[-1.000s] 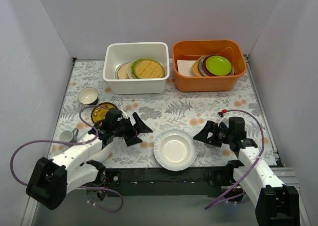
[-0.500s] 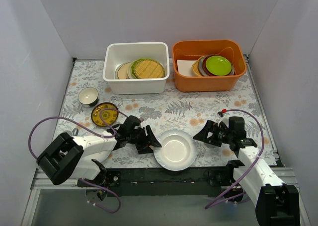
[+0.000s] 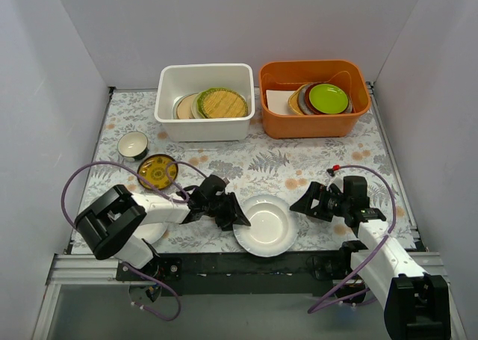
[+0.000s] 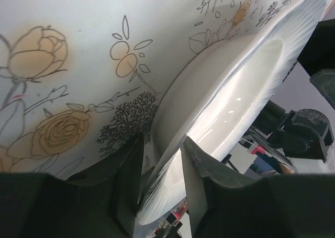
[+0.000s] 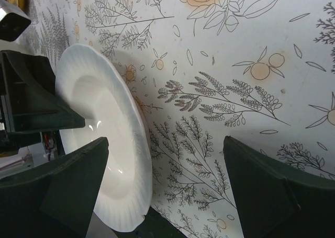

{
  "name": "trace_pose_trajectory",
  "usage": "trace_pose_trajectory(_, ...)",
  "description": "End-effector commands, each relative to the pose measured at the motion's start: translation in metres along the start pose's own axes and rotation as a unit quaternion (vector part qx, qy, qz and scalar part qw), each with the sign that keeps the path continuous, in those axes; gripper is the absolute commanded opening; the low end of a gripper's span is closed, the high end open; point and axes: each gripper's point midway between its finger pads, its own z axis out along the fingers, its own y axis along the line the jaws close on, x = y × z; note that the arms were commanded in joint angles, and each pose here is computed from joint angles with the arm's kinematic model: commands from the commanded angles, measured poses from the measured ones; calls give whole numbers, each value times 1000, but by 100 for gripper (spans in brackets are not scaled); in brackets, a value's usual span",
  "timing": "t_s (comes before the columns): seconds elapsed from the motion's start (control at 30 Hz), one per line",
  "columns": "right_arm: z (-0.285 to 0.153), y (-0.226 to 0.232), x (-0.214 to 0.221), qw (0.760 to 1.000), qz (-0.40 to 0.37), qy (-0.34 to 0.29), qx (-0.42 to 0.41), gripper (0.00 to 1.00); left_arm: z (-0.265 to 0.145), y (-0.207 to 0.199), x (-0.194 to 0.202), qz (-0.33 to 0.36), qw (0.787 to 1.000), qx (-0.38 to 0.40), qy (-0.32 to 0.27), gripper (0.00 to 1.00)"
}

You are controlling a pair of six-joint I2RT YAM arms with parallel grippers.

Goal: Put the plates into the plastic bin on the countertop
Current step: Pick up the plate at the center of the board.

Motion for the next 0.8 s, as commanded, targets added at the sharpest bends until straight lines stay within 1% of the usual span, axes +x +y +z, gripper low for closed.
trace_pose_trajectory(0.0,1,3,0,1000,-12,-2,-14,98,8,-5,-1,15,1000,-7,-6,29)
trace_pose_trajectory(0.27,2,1,2,1000,-12,-1,-13,98,10,-6,-1,20,1000,-14,-6,9)
trace_pose_trajectory(0.43,2,1,1,1000,-14,-1,-13,98,7,-10,-2,34,999,-14,-9,1)
trace_pose_trajectory(0.77,3,6,2,1000,-5,-2,-30,98,-12,-14,-8,78,996,-42,-30,0)
